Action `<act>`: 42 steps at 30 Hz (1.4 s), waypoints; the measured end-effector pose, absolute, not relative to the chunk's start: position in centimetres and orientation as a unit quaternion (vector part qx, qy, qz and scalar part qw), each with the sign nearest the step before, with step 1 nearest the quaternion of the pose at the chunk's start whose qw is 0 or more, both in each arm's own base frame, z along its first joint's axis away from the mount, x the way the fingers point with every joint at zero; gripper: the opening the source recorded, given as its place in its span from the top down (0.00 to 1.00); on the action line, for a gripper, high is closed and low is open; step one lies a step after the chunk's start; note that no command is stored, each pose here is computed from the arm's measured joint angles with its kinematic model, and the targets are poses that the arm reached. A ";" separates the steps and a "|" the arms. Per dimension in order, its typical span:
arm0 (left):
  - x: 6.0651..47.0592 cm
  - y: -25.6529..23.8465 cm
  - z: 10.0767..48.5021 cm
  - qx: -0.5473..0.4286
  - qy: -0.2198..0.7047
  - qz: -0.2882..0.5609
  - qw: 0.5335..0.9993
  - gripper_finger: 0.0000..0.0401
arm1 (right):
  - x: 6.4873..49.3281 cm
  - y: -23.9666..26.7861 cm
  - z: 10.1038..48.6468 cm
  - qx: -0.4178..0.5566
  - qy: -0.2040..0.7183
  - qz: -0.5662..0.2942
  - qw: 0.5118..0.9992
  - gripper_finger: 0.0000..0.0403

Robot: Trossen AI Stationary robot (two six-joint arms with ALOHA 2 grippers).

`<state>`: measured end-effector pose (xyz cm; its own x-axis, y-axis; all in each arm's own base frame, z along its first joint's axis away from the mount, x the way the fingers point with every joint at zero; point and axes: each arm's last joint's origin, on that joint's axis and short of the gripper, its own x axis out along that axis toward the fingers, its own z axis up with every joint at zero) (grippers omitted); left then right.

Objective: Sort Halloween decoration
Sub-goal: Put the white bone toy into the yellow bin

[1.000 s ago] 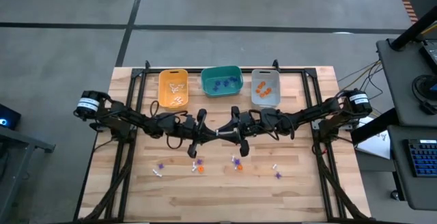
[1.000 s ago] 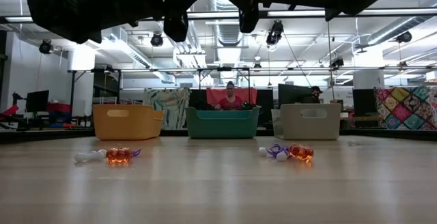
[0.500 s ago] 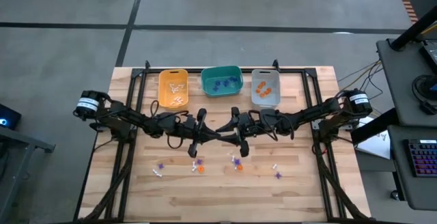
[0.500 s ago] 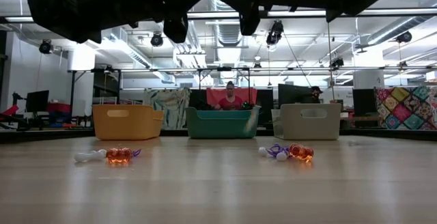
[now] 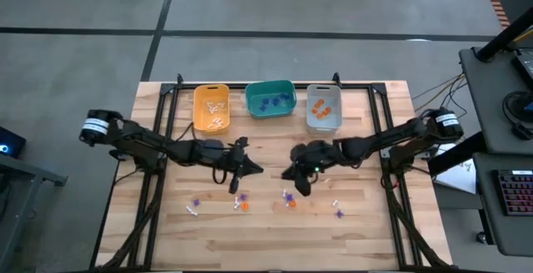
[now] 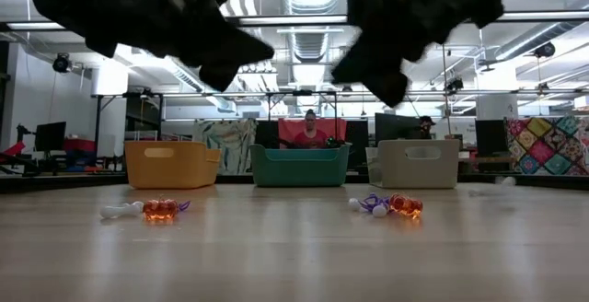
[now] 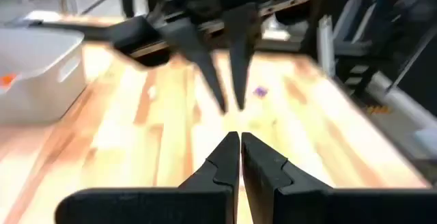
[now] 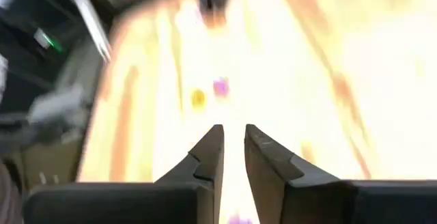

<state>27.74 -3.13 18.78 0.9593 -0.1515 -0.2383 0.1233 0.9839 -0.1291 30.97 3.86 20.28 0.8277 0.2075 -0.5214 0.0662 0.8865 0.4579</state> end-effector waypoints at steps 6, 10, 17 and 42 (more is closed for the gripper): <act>27.5 -3.0 18.6 -0.053 0.145 -0.052 0.987 1.00 | 28.2 4.1 18.3 0.294 0.498 -0.073 0.812 0.90; 27.5 -3.0 18.6 -0.053 0.145 -0.050 0.987 1.00 | 26.2 4.4 19.0 0.296 0.602 -0.164 0.723 0.91; 27.5 -3.0 18.6 -0.053 0.146 -0.049 0.987 1.00 | 22.4 4.2 19.4 0.281 0.705 -0.303 0.576 0.91; 27.5 -3.0 18.6 -0.049 0.145 -0.050 0.987 1.00 | 20.9 -2.0 14.6 0.148 0.741 -0.184 0.629 0.65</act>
<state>27.51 -3.00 18.57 0.9532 -0.1129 -0.2804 0.0846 0.9902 -0.1110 20.92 -2.01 14.64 -0.1645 -0.0128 -0.9863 0.4501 0.8887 -0.0866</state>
